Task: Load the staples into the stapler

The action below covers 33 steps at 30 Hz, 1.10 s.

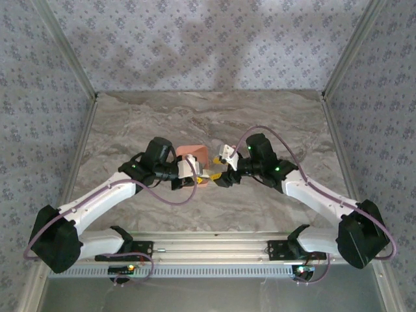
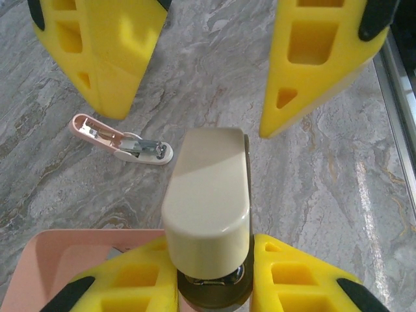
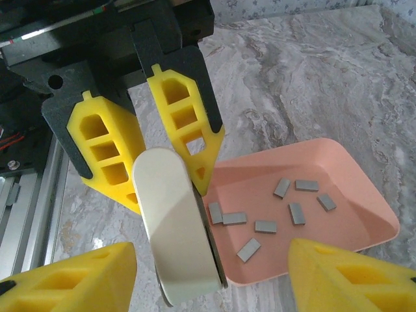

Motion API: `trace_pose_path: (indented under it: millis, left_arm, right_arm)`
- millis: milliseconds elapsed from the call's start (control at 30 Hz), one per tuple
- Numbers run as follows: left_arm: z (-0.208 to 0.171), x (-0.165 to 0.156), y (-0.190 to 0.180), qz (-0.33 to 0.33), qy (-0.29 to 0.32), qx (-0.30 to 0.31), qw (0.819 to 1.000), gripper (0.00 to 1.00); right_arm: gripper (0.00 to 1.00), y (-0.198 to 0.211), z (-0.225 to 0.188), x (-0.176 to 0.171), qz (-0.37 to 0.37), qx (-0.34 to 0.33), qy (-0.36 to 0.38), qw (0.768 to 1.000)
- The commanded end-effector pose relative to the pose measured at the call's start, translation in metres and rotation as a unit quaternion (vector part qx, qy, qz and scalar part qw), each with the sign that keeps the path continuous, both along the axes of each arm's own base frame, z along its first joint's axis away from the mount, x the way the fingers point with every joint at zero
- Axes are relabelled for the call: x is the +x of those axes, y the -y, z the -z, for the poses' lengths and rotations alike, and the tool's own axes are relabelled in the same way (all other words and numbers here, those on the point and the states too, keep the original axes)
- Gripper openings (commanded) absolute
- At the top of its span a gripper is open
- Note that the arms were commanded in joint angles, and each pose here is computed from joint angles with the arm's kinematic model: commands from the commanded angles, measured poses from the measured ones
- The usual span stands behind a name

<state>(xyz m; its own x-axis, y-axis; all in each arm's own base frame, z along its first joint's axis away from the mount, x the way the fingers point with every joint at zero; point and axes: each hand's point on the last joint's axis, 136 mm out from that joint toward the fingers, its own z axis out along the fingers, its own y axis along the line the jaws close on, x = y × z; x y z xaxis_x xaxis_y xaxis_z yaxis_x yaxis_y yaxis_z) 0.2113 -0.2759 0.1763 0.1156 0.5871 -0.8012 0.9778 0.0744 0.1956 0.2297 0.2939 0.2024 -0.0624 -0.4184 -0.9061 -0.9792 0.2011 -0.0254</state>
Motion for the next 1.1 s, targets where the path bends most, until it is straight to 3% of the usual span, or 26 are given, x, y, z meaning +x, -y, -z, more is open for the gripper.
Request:
trace_pose_path:
  millis: [0,767,900,1067]
  left_arm:
    - [-0.014,0.001,0.005,0.012,0.015,-0.009,1.000,0.02]
    - [-0.015,-0.001,0.008,0.019,0.016,-0.010,1.000,0.01]
    - [-0.013,-0.001,0.007,0.019,0.013,-0.008,1.000,0.01]
    - [-0.013,-0.001,0.007,0.019,0.014,-0.008,1.000,0.01]
  right_arm:
    - [0.64,-0.008,-0.016,0.002,-0.013,0.015,0.017,1.000]
    - [0.63,-0.032,-0.016,-0.008,-0.067,0.024,0.001,0.997]
    - [0.59,-0.038,-0.017,-0.014,-0.088,0.029,-0.004,0.996]
    - [0.46,-0.042,-0.018,-0.019,-0.107,0.035,-0.006,0.994]
